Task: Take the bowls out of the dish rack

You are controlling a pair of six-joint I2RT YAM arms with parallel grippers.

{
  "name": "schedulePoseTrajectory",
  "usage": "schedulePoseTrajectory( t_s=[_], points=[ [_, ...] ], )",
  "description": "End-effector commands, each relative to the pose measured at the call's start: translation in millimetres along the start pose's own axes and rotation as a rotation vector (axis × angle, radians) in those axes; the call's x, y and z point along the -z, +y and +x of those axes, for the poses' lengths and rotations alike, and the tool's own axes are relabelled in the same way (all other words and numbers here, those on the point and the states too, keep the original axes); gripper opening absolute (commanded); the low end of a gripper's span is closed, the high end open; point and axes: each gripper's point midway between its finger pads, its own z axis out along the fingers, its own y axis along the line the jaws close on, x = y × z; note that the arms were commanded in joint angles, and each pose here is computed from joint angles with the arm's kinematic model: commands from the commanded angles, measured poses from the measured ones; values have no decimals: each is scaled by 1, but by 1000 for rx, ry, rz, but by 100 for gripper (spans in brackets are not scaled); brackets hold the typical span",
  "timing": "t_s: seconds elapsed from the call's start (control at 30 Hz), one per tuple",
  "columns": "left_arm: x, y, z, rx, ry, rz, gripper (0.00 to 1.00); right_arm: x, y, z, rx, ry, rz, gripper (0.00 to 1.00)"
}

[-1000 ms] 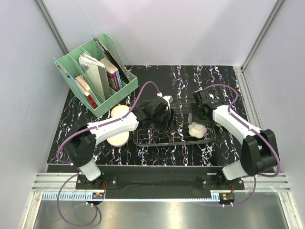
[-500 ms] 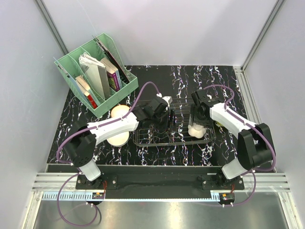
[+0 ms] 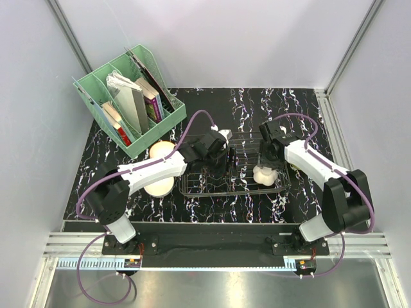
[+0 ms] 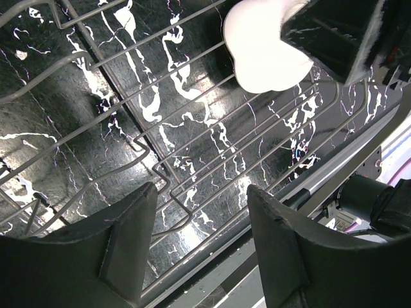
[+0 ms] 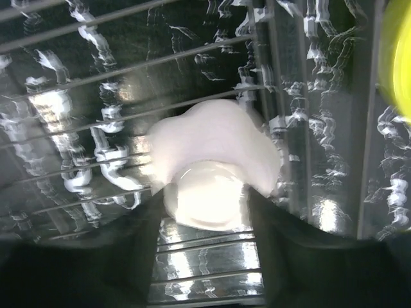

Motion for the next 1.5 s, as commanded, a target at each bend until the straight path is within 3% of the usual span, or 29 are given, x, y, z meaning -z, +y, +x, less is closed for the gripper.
schedulePoseTrajectory(
  t_s=[0.0, 0.13, 0.27, 0.5, 0.8, 1.47],
  points=[
    [7, -3, -8, -13, -39, 14, 61, 1, 6, 6, 6, 18, -30, 72],
    [7, -7, -10, -13, -40, 28, 62, 12, 3, -1, -17, -33, -30, 83],
    [9, -21, -15, -30, -33, 72, 63, 35, 3, -15, -45, -118, -60, 84],
    [10, -34, -27, -40, -48, 97, 63, 59, 5, -30, -51, -158, -80, 84],
    [3, -38, -23, -44, -22, 98, 64, 22, 0, -4, 0, -28, -19, 87],
    [-11, -33, -15, -29, 13, 72, 64, -14, 5, 10, 15, 32, -13, 89]
  ],
)
